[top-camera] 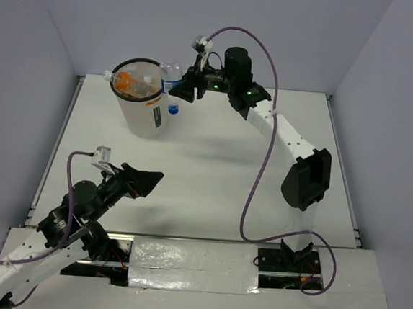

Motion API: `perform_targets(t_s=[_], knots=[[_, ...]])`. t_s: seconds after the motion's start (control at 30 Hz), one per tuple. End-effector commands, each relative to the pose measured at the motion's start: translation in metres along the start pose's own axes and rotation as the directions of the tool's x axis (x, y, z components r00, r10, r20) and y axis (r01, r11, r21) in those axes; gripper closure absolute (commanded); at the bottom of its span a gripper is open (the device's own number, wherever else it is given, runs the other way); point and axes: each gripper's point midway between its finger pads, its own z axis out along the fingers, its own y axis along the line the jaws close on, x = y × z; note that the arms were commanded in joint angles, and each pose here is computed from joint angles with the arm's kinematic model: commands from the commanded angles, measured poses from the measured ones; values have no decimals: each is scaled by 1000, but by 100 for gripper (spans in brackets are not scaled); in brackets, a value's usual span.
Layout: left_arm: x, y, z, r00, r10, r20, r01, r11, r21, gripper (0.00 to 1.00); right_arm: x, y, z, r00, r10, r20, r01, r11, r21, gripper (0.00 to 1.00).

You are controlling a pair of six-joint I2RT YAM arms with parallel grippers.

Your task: Put the plastic bottles in the bin

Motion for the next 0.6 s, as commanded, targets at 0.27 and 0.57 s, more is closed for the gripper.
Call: perform_targets(t_s=[0.27,0.57], knots=[[2,35,-25,999,-11,-33,5,980,-201,1,-98,-39,64,939,-178,293,116,969,219,80],[1,37,-27,1000,-29,-5,28,982,-189,1,-88,-62,85,907,-263,328,118,908,402,71]])
